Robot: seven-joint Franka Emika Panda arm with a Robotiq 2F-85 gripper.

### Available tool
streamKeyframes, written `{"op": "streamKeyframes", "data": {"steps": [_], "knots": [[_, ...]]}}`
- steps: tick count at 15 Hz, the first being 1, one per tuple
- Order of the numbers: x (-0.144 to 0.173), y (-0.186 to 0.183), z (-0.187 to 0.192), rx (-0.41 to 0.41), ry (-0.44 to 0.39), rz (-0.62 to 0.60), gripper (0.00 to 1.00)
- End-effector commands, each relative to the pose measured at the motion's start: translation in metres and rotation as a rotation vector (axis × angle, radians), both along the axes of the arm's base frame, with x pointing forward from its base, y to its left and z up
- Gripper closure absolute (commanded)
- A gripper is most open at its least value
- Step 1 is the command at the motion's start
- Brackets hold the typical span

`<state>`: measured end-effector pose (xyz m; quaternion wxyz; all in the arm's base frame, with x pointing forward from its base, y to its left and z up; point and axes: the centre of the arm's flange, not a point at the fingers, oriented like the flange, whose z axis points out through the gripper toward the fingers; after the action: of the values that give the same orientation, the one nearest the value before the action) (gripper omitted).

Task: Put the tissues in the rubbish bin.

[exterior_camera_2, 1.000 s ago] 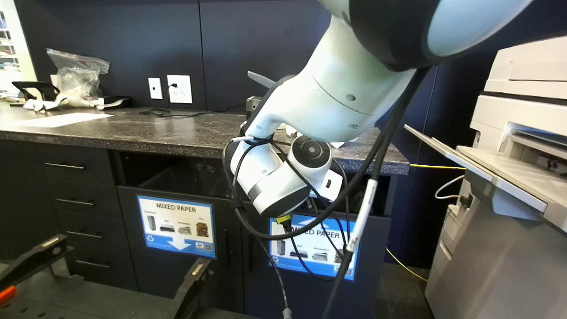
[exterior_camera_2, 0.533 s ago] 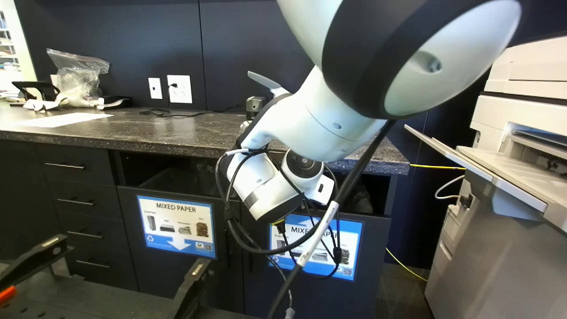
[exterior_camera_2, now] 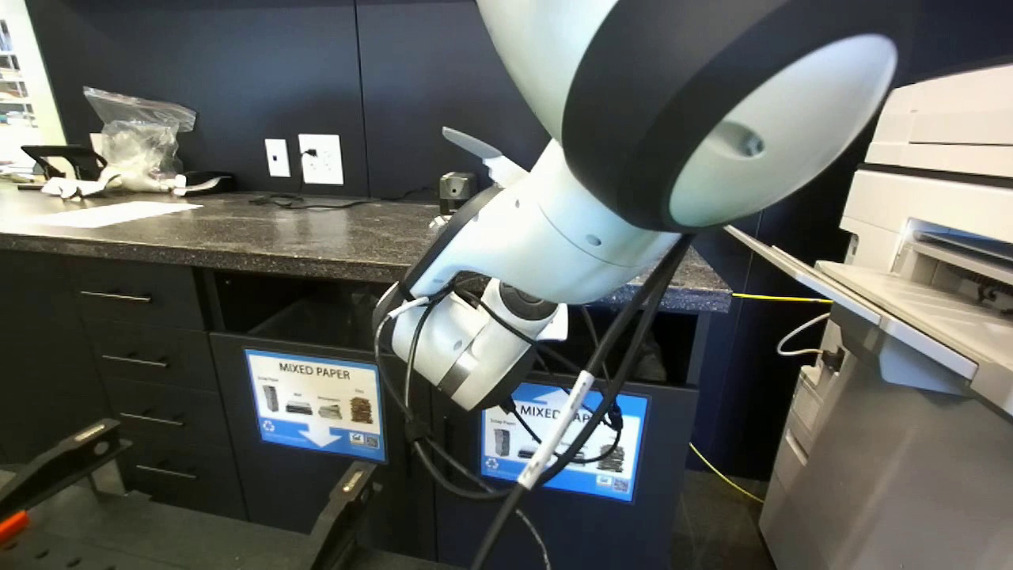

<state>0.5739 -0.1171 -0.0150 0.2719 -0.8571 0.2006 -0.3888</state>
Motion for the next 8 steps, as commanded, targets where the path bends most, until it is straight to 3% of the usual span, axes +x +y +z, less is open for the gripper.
{"op": "streamKeyframes", "data": {"steps": [1,8], "knots": [[0.023,0.002,-0.011,-0.105,-0.085,0.051,0.81],[0.052,0.002,-0.028,-0.271,-0.175,-0.018,0.81]]}}
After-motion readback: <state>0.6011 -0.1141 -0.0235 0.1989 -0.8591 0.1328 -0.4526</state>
